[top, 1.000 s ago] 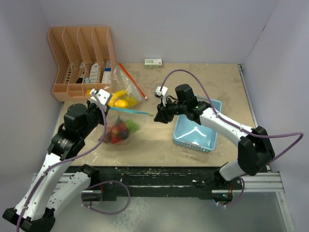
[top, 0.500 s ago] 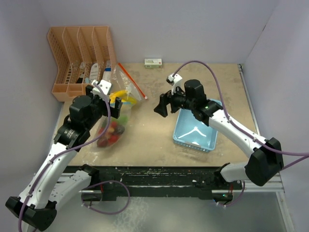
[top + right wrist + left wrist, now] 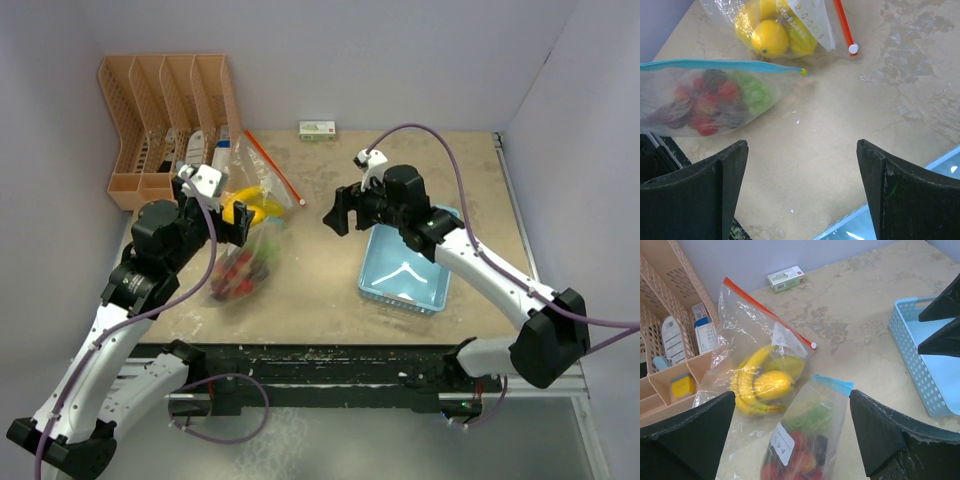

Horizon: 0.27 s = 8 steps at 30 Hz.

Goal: Place the food in the zip-top bag and seal the zipper
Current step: Reset both arms

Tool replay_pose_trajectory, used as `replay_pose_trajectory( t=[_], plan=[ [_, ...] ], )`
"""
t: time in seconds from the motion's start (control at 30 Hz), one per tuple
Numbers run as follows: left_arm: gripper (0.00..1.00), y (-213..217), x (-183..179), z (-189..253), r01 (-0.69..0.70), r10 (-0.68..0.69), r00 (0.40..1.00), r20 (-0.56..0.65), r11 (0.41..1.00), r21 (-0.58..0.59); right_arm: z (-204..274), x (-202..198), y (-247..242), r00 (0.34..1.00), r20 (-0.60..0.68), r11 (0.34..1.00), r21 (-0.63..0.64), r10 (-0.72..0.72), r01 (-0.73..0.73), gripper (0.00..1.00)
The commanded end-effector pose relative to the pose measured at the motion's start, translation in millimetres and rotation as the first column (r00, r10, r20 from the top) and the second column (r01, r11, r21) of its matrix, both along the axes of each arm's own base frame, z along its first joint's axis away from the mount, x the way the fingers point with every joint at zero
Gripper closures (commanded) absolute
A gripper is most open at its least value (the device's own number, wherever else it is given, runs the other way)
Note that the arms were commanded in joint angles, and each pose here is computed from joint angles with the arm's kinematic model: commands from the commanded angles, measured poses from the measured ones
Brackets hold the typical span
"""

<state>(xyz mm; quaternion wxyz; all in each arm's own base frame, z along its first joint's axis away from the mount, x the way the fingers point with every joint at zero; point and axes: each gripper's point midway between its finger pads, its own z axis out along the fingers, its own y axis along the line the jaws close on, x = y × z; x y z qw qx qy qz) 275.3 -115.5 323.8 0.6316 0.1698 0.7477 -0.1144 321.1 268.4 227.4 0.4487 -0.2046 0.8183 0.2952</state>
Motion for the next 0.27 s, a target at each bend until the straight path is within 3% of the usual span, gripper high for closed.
replay_pose_trajectory(
  t=[0.0, 0.23],
  plan=[
    [0.01, -0.8, -4.7, 15.1, 0.006, -0.005, 1.0, 0.026, 0.999, -0.049, 20.7, -3.1, -9.6, 0.998, 0.037, 0.998, 0.037, -0.051, 0.05, 0.1],
    [0.01, -1.4, -4.6, 9.5, 0.006, -0.006, 1.0, 0.013, 0.999, -0.051, 19.6, -5.2, -17.5, 0.996, 0.024, 0.995, 0.028, -0.092, 0.091, 0.09]
  ],
)
